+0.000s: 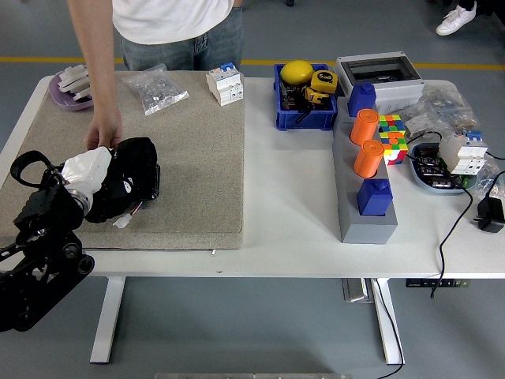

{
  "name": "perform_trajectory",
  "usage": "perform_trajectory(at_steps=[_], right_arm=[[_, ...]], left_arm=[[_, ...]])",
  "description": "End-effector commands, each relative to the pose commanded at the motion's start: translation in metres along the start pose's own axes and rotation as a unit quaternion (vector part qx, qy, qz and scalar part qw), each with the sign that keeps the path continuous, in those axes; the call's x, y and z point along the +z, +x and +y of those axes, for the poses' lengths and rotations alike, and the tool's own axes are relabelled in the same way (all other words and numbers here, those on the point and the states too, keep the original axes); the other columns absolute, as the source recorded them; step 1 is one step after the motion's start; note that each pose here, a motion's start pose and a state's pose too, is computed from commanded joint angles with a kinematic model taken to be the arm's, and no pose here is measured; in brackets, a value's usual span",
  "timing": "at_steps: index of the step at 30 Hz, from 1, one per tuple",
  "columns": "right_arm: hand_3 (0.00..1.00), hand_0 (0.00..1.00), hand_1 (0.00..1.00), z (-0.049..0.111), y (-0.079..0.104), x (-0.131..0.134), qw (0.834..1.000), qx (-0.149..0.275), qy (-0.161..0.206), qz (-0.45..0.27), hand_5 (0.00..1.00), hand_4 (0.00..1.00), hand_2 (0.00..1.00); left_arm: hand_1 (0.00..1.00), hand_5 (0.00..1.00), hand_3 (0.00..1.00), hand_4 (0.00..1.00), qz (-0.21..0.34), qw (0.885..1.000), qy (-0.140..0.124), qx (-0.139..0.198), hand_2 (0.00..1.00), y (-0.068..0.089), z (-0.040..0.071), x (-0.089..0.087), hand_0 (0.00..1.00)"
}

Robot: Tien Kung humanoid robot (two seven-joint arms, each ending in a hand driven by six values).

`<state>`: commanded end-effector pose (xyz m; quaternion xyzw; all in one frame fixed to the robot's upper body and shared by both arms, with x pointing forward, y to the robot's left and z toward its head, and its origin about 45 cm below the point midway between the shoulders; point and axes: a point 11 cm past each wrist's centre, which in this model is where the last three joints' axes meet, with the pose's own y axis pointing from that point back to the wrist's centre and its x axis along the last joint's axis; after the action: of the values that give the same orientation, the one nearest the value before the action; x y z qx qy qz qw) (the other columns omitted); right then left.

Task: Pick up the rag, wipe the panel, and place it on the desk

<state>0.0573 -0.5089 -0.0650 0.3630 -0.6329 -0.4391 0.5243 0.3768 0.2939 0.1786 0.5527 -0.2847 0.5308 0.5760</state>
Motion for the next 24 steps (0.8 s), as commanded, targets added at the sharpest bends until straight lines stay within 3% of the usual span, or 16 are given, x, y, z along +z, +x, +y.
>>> perform_trajectory(at_steps=[12,19,24], right_arm=[[0.64,0.674,0.684,0.0,-0.001,0.0,1.0,-0.001,-0.001,0.001,0.456,0.998,0.703],[0.64,0.674,0.682,0.0,-0.001,0.001,1.0,-0.001,-0.001,0.0,0.456,0.998,0.703],[0.64,0.673,0.683,0.0,0.0,0.0,1.0,-0.001,0.0,-0.001,0.456,0.998,0.702]], left_arm=[[0.205,0.088,0.555,0.545,-0.003,1.0,-0.023,-0.006,0.538,-0.003,0.004,0.018,0.209],[0.205,0.088,0.555,0.545,-0.005,1.0,-0.005,-0.005,0.537,-0.003,0.001,0.004,0.209],[0.204,0.087,0.555,0.546,-0.006,1.0,0.019,0.005,0.538,0.005,-0.005,-0.014,0.209]])
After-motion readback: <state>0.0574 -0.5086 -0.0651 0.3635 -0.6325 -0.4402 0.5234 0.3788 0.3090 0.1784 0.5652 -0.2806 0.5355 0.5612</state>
